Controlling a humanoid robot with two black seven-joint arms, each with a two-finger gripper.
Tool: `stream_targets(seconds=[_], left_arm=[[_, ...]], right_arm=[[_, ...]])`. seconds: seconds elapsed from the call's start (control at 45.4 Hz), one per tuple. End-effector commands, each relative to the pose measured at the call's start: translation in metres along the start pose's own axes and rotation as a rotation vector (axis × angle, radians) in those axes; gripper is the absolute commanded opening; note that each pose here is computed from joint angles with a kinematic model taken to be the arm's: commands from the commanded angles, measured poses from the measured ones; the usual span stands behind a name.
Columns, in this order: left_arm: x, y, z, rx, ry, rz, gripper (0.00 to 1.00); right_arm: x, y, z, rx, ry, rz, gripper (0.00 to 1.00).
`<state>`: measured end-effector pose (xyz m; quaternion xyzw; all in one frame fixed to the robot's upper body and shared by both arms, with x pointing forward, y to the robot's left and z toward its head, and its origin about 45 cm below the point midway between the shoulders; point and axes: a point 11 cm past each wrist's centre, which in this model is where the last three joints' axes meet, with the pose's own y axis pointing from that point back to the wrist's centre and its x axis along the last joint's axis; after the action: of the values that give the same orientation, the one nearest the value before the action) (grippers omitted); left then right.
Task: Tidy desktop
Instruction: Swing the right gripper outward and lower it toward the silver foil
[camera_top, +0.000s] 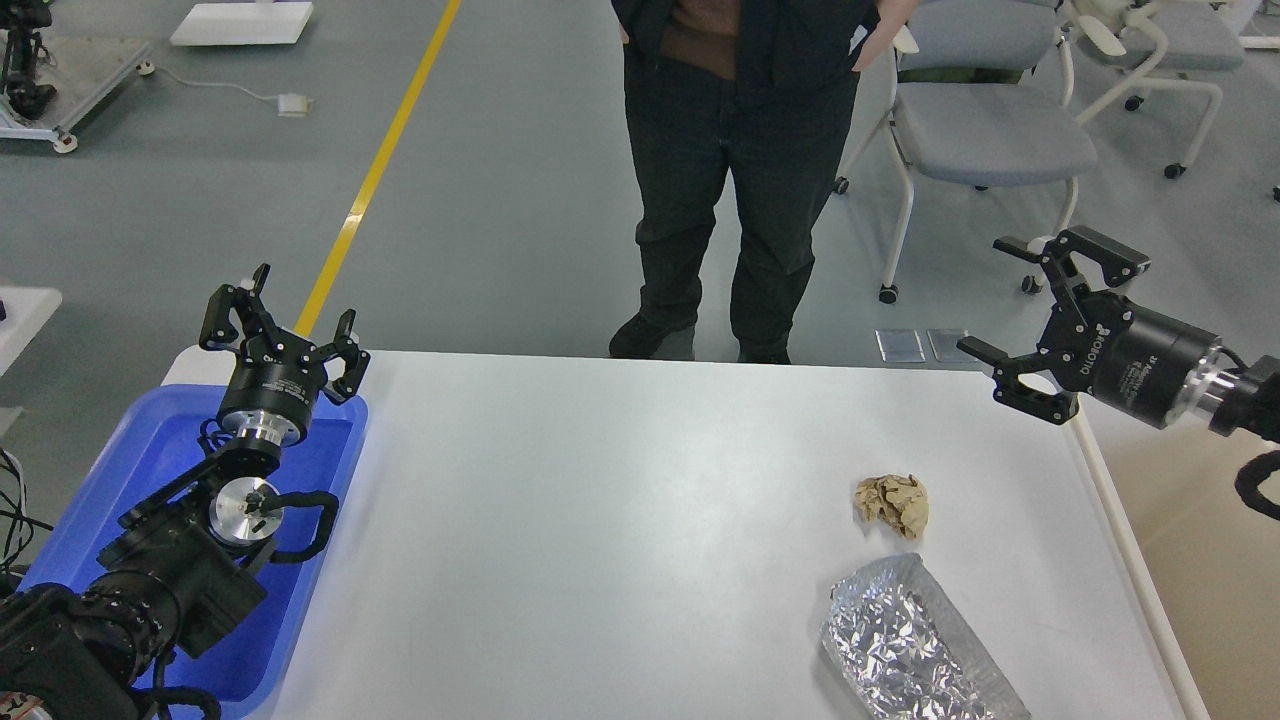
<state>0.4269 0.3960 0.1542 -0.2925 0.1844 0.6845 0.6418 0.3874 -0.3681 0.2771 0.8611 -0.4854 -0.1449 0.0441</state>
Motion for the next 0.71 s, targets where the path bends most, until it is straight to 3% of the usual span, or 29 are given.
stream_targets(seconds=[0.0,0.242,0.683], left_arm=[[0.000,0.000,0.000,0.000,0.000,0.000,1.00],[0.000,0.000,0.000,0.000,0.000,0.000,1.00],[0.000,0.000,0.000,0.000,0.000,0.000,1.00]], right_arm=[[-0.002,0.038,0.003,-0.122,0.242,-0.043,1.00],[-0.008,0.059,0.025,-0.192,0.419,-0.105,1.00],[-0.017,0.057,0.065,-0.323,0.709,-0.216,1.00]])
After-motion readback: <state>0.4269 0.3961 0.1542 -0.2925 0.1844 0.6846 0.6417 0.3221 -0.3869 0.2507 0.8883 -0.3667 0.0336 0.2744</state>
